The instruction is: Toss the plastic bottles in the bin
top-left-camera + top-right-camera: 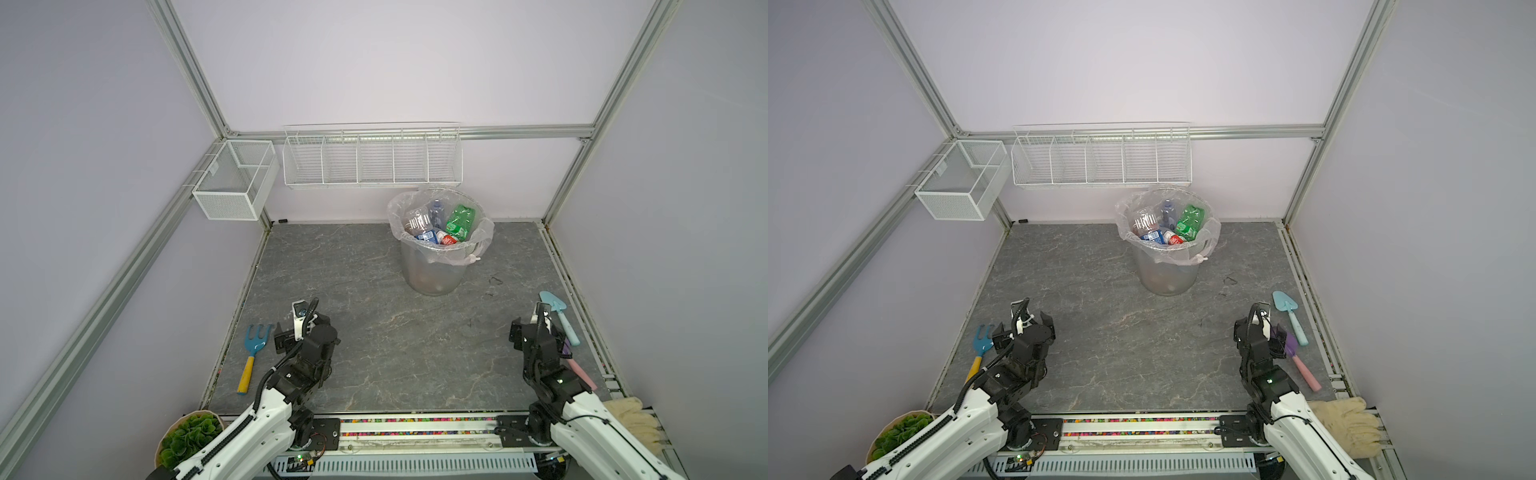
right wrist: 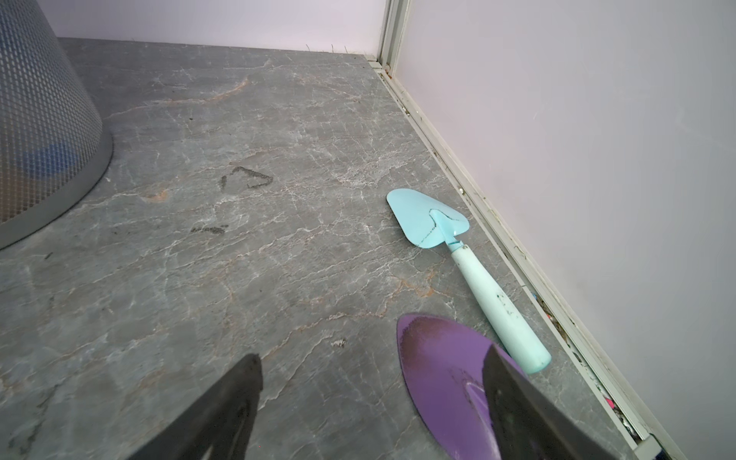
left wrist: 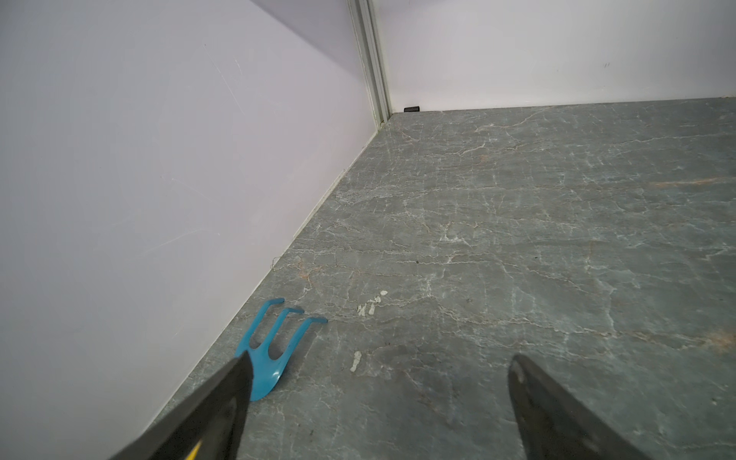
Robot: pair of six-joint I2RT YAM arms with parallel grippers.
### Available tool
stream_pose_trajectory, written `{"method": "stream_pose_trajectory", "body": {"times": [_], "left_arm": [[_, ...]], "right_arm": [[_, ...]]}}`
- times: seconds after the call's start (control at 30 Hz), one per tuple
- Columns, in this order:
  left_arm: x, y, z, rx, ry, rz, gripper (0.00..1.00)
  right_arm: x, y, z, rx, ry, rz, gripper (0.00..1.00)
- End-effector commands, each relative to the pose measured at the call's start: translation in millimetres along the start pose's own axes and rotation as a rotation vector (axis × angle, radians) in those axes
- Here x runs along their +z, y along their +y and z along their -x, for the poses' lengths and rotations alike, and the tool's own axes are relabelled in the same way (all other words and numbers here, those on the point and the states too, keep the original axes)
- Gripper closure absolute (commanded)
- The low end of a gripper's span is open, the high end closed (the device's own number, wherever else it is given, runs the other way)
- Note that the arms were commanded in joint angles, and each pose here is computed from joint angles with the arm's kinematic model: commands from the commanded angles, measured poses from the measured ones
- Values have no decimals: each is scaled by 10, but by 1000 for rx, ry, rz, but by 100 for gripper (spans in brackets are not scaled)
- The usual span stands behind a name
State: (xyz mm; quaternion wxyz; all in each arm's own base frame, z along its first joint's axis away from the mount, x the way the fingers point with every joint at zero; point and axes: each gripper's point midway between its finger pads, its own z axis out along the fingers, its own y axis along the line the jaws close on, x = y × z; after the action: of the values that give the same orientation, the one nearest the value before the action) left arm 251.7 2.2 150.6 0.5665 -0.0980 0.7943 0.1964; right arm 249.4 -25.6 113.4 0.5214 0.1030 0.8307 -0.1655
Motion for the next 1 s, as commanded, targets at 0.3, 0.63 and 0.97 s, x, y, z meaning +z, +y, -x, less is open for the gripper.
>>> {"method": "stream_pose_trajectory", "body": {"times": [0.3, 0.63, 0.97], "left_arm": [[96, 31, 73, -52, -17, 1, 1], [176, -22, 88, -47, -9, -11, 1], [299, -25, 64, -50, 17, -5, 1]], "right_arm": [[127, 141, 270, 19, -76, 10, 11], [262, 239, 358, 25, -96, 0, 11], [376, 266, 420, 34, -108, -30, 11]]}}
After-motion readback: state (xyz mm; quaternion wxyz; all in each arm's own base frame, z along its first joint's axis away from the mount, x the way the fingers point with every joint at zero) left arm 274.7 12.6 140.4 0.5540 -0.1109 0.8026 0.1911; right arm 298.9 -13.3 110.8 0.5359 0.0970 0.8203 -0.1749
